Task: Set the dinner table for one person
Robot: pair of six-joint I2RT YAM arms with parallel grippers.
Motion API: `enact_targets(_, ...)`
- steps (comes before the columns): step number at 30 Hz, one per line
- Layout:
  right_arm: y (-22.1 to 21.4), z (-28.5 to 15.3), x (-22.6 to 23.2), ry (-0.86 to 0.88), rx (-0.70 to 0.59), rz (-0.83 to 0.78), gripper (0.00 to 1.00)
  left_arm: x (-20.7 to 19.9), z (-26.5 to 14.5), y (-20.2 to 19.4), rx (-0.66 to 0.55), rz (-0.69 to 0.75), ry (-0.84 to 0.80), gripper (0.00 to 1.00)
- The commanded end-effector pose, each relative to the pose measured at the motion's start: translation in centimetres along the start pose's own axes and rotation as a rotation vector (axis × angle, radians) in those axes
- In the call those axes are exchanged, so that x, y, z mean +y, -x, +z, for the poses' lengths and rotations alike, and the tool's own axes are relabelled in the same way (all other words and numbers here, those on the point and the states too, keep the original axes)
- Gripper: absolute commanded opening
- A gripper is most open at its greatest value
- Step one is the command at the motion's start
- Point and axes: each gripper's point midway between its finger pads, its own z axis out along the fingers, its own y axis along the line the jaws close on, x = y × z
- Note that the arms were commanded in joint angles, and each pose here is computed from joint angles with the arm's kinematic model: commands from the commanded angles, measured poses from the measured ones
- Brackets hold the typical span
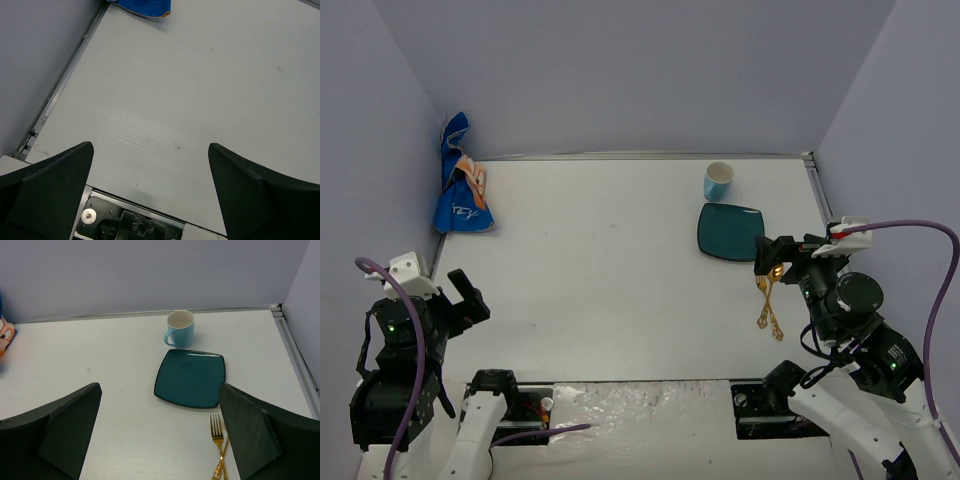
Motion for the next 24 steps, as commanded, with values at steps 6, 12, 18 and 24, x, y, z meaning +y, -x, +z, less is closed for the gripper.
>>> enact_targets(6, -1.2, 2.0, 2.3, 0.041, 0.026, 0.096, 1.0, -1.5, 2.8, 0.6, 0.062, -0.061, 0.005, 0.97)
enact_targets(12, -4.4, 4.5, 3.9, 0.037, 0.11, 0.128, 1.0, -3.9, 9.3, 1.2, 0.121, -0.108, 0.009, 0.97)
enact_targets(18, -5.3, 6.1, 5.3, 0.06, 0.148, 0.11, 1.0, -5.1, 17.5, 3.9, 0.098, -0.069, 0.091, 0.97)
enact_targets(24, -6.1, 8.3, 7.6, 0.117, 0.179, 0.093, 1.0, -4.9, 29.0, 6.8, 0.106, 0.001, 0.205, 0.97)
